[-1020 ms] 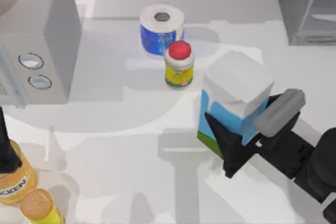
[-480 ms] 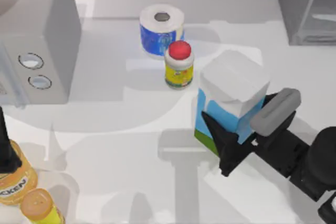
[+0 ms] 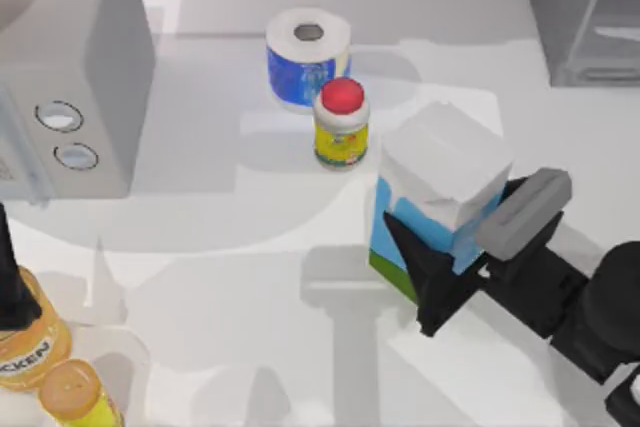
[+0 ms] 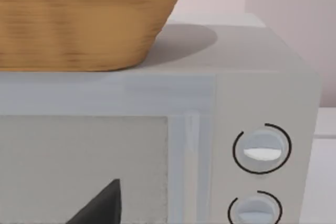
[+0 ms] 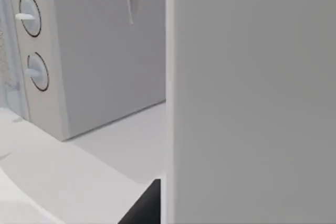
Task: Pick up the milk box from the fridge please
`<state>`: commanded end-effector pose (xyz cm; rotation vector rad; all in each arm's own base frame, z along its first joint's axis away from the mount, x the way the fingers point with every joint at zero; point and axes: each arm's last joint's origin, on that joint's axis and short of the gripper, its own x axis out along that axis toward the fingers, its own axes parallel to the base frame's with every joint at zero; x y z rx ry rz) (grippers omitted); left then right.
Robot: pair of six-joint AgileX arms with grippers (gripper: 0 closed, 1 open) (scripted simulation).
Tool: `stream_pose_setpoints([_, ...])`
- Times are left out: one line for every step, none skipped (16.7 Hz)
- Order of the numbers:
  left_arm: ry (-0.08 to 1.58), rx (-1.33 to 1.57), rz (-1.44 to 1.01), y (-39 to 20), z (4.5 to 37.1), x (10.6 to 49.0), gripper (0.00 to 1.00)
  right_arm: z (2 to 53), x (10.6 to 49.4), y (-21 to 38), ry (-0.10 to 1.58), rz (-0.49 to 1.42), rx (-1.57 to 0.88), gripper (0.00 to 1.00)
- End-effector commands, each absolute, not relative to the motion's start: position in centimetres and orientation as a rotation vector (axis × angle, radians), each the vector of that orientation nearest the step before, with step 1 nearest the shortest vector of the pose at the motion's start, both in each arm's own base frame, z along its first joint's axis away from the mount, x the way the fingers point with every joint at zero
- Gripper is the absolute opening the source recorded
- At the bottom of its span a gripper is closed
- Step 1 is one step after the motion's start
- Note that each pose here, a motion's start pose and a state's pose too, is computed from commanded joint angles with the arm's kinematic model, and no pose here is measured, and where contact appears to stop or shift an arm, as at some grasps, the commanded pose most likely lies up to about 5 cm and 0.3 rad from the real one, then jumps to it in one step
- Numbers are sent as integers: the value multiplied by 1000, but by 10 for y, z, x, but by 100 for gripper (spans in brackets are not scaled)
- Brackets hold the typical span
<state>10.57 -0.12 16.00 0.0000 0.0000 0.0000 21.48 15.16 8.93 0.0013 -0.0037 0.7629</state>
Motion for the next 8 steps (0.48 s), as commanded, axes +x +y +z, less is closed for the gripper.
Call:
stream_pose_setpoints([0,0,0,-1,160,106,100,89,215,152,-4,763,1,90])
stream_pose_setpoints([0,0,0,-1,160,106,100,89,215,152,-4,763,1,98])
stream_pose_setpoints([0,0,0,-1,160,106,100,89,215,152,-4,763,1,100])
stream_pose_setpoints([0,0,0,-1,160,106,100,89,215,152,-4,763,1,100])
stream_pose_setpoints([0,0,0,-1,160,106,100,89,215,152,-4,763,1,100])
stream_pose_setpoints([0,0,0,-1,160,106,100,89,215,152,-4,763,1,100])
stream_pose_setpoints([0,0,0,-1,160,106,100,89,215,152,-4,763,1,100])
stream_pose_setpoints([0,0,0,-1,160,106,100,89,215,152,-4,763,1,100])
